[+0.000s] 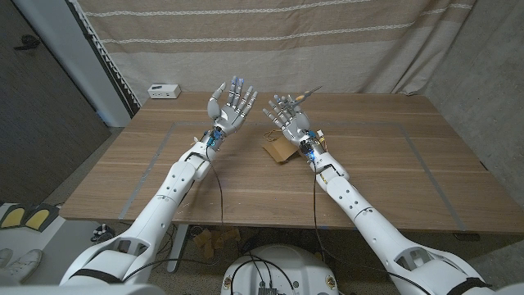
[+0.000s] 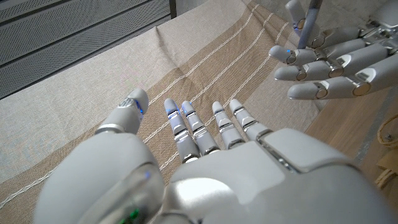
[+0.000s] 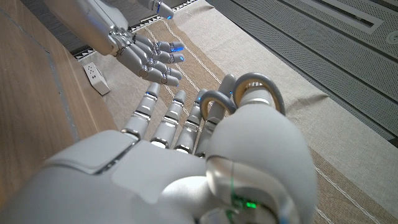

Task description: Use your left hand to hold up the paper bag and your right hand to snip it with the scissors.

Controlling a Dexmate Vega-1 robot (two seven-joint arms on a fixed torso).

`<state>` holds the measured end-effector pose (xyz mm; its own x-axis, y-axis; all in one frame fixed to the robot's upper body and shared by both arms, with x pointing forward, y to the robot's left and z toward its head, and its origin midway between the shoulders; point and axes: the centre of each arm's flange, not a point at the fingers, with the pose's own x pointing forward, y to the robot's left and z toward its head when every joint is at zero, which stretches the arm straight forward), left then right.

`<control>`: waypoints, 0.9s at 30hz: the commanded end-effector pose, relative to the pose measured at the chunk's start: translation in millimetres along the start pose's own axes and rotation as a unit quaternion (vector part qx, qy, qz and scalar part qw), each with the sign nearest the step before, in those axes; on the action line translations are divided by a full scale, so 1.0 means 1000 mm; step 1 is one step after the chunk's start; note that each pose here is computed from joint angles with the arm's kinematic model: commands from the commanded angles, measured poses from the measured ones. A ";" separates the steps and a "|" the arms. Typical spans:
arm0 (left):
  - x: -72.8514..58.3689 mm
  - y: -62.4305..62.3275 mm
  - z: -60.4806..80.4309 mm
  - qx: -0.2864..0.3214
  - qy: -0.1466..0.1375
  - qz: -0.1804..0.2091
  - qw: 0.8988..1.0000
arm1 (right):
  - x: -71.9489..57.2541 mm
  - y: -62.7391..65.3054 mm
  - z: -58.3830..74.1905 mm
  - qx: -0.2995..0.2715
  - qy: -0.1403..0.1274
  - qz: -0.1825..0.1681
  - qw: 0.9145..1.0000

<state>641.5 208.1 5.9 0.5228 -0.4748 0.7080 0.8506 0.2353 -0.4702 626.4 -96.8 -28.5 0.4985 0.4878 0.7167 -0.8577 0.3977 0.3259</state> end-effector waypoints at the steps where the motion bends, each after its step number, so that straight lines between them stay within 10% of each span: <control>1: 0.000 0.000 0.002 0.002 0.002 -0.003 1.000 | 0.001 0.001 0.003 -0.021 0.013 0.011 1.000; 27: 0.000 0.005 0.004 0.000 -0.002 -0.003 1.000 | 0.004 0.003 0.009 -0.076 0.031 -0.018 0.996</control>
<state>643.8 210.9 5.9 0.5175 -0.4774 0.7101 0.8539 0.2344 -0.4647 624.7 -101.7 -22.0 0.5244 0.5276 0.6683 -0.8272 0.5016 0.2530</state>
